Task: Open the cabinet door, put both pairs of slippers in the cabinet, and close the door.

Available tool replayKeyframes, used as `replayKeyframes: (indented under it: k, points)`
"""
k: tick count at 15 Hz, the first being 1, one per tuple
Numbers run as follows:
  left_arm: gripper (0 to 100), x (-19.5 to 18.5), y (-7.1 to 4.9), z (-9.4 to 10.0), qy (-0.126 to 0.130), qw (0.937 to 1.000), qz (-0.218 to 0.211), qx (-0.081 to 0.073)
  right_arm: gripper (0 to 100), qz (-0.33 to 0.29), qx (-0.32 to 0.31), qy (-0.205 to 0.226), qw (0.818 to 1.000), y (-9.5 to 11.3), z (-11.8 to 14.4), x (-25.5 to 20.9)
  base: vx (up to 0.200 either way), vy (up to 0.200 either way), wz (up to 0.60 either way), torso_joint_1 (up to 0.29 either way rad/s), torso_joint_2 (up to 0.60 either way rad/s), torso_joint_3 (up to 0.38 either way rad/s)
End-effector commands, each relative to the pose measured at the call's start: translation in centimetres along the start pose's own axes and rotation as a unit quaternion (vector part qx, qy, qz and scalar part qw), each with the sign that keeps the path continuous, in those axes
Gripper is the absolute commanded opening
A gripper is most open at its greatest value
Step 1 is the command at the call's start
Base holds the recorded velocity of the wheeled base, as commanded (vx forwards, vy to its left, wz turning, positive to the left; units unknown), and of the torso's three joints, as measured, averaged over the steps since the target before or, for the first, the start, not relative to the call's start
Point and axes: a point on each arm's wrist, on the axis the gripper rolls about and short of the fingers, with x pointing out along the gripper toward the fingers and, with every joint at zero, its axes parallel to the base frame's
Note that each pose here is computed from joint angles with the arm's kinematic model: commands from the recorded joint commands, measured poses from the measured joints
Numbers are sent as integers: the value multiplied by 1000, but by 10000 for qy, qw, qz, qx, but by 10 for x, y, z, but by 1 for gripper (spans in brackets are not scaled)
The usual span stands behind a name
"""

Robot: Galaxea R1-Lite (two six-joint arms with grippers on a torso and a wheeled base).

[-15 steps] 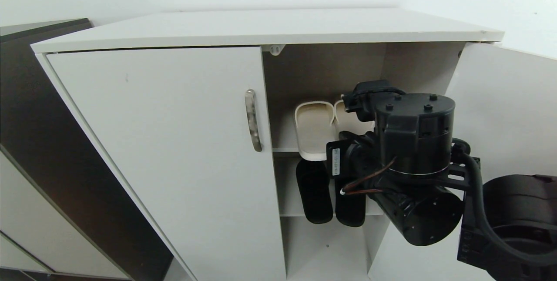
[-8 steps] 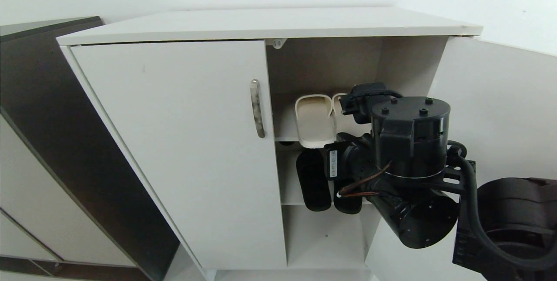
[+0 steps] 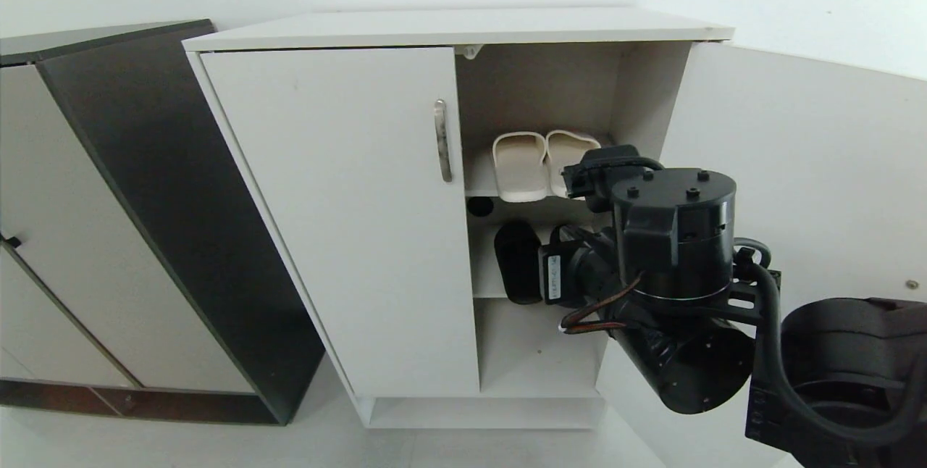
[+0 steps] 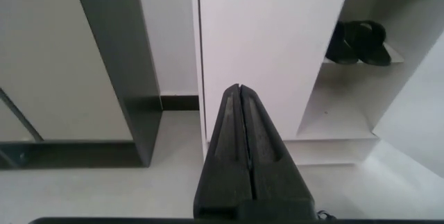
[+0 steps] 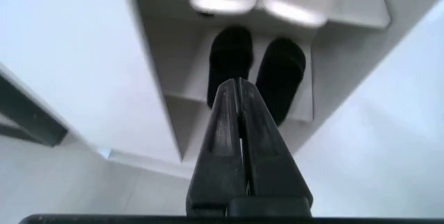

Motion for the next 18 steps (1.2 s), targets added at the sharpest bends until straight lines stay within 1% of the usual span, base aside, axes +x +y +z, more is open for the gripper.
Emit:
replayKeyframes:
  k: [1, 9, 18]
  points:
    - [0, 0, 0, 0, 5, 10000, 0, -1, 0, -19, -33, 36, 10000, 1, -3, 3, -200, 0, 0, -2, 2, 2]
    - [0, 0, 0, 0, 5, 10000, 0, -9, 0, -124, -80, 103, 9998, -7, -8, 8, -200, 0, 0, 3, 4, 3]
    - [0, 0, 0, 0, 5, 10000, 0, -16, 0, -209, -77, 118, 9997, -9, -12, 15, 0, 0, 0, 0, 0, 0]
